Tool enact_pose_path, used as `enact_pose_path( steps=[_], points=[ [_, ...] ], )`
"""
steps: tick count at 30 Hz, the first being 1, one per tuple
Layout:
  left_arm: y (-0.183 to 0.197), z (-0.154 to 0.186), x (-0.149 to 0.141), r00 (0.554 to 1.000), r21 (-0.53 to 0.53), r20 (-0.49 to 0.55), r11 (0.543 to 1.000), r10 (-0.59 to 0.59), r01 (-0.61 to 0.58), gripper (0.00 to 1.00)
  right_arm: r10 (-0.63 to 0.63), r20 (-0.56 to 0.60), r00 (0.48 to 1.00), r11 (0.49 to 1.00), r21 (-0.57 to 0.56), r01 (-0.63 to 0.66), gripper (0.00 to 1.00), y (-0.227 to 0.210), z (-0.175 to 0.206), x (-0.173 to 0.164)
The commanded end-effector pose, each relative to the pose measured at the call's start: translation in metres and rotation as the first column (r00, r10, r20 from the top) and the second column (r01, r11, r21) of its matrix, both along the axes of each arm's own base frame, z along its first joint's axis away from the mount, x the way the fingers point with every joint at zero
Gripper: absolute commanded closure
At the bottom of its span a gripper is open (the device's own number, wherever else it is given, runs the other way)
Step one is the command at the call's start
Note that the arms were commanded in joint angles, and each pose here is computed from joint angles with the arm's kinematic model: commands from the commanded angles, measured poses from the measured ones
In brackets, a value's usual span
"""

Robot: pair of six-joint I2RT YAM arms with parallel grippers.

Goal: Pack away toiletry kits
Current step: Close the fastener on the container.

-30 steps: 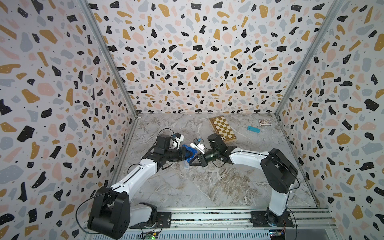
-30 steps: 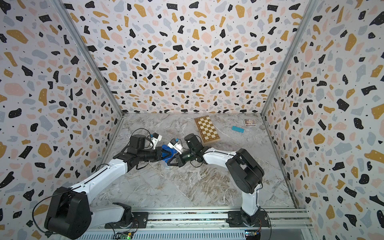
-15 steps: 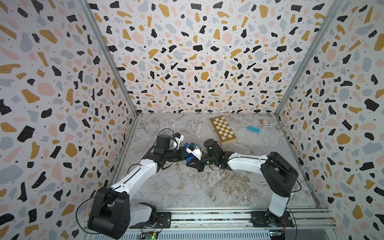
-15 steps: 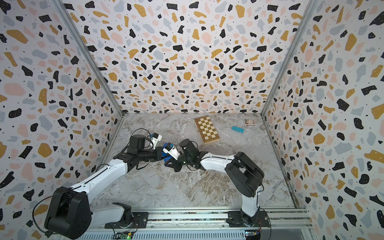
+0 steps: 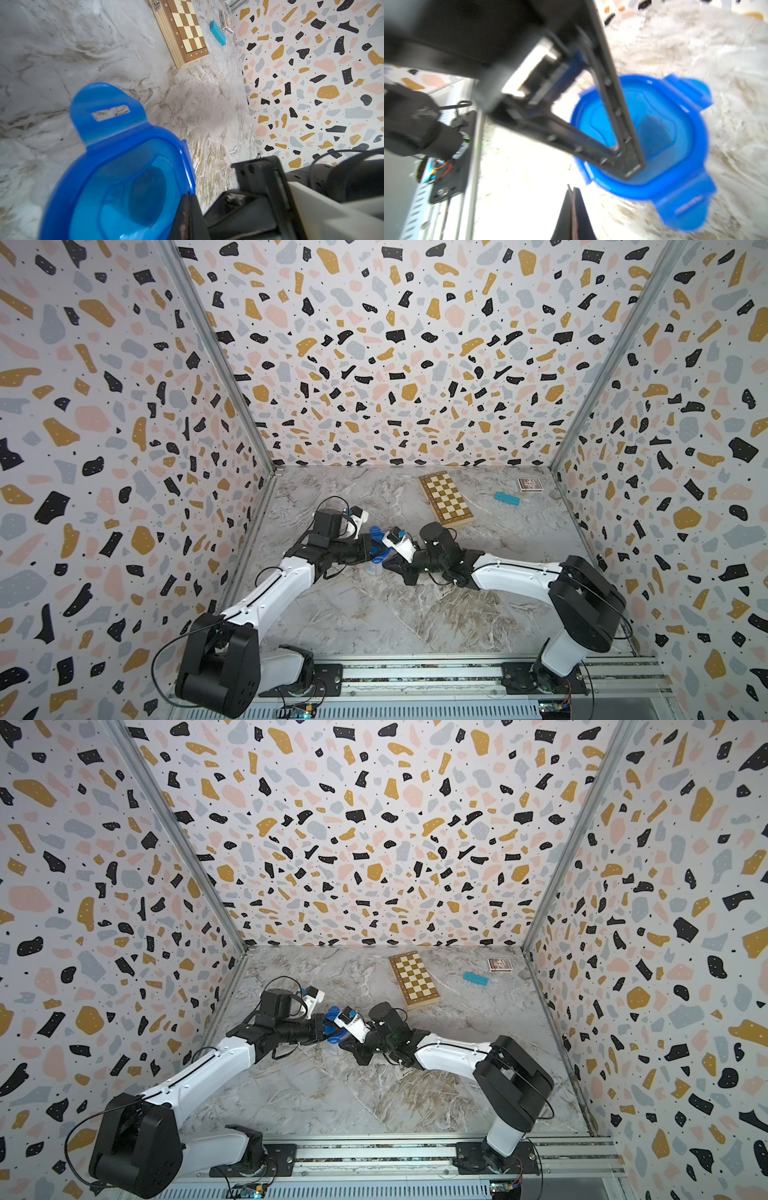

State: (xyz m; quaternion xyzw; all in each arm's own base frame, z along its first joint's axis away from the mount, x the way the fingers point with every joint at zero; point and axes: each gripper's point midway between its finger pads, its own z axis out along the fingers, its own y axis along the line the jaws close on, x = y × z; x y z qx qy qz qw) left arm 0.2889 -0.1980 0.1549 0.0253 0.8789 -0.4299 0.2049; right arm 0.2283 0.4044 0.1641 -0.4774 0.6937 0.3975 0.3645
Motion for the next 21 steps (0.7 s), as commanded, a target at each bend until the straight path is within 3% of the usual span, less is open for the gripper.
enact_pose_path(
  steps=[1, 4, 7, 12, 15, 17, 21],
  points=[
    [0.037, -0.075, -0.041, 0.947, 0.234, -0.3, 0.971, 0.117, -0.046, 1.0, 0.025, 0.015, 1.0, 0.998, 0.064, -0.026, 1.0, -0.023, 0.032, -0.008],
    [0.036, -0.068, -0.036, 0.953, 0.229, -0.282, 0.972, 0.111, -0.045, 1.0, -0.061, 0.007, 0.998, 0.993, 0.106, 0.06, 1.0, -0.04, 0.053, 0.014],
    [0.035, -0.066, -0.034, 0.954, 0.227, -0.278, 0.973, 0.108, -0.044, 1.0, -0.123, -0.02, 0.992, 0.99, 0.07, 0.124, 1.0, -0.039, 0.061, 0.05],
    [0.031, -0.059, -0.028, 0.96, 0.194, -0.261, 0.98, 0.098, -0.047, 1.0, -0.022, -0.106, 0.994, 0.998, 0.049, 0.027, 1.0, -0.009, 0.051, 0.091],
    [0.021, -0.035, -0.018, 0.978, 0.12, -0.197, 0.992, 0.07, -0.046, 1.0, 0.062, -0.127, 0.99, 0.996, 0.075, -0.053, 1.0, 0.006, 0.048, 0.109],
    [0.017, -0.008, -0.007, 0.99, 0.085, -0.124, 0.995, 0.068, -0.057, 0.87, 0.118, -0.129, 0.985, 0.991, 0.071, -0.11, 1.0, 0.017, 0.042, 0.115],
    [0.017, 0.034, 0.004, 0.996, 0.058, 0.0, 0.995, 0.084, -0.084, 0.77, 0.18, -0.118, 0.977, 0.982, 0.085, -0.17, 1.0, 0.03, 0.036, 0.123]
  ],
)
